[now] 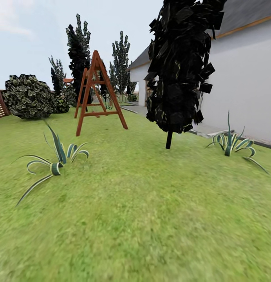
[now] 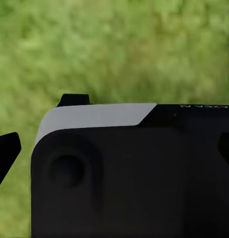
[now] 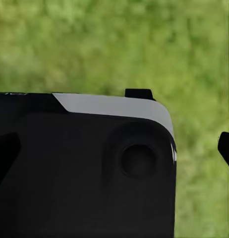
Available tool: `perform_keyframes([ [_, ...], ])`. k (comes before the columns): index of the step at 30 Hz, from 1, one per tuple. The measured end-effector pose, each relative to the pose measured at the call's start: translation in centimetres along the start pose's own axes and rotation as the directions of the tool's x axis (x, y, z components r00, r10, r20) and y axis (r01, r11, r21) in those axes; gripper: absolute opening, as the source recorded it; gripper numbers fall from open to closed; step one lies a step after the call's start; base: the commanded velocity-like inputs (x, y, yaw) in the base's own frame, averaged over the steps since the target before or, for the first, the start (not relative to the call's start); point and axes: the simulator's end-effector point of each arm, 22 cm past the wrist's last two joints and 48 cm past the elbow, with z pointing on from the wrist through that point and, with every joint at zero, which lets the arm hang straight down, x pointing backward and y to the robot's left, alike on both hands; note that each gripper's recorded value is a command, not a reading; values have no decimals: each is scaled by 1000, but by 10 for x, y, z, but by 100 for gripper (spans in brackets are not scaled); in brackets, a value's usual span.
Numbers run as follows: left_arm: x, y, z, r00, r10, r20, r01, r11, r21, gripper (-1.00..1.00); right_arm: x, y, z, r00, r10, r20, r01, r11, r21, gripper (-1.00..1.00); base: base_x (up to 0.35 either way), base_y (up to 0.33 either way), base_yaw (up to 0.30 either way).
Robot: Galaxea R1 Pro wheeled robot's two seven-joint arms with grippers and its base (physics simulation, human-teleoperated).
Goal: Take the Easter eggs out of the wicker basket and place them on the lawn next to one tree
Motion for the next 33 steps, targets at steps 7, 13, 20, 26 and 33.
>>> perform_keyframes([
  [7,0,0,0,1000,1,0,-1,1000,0,100,0,0,0,1000,0,0,0,1000,0,100,253,-210,0],
  [13,0,0,0,1000,1,0,-1,1000,0,100,0,-1,0,1000,0,0,0,1000,1,100,253,-210,0],
  [20,0,0,0,1000,1,0,-1,1000,1,100,0,-1,0,1000,0,1,0,1000,1,100,266,-186,0],
  [26,0,0,0,1000,1,1,-1,1000,2,100,0,-1,0,1000,0,0,0,1000,1,100,306,-112,0],
  [33,0,0,0,1000,1,0,-1,1000,2,100,0,0,0,1000,2,0,-2,1000,0,100,314,-75,0],
])
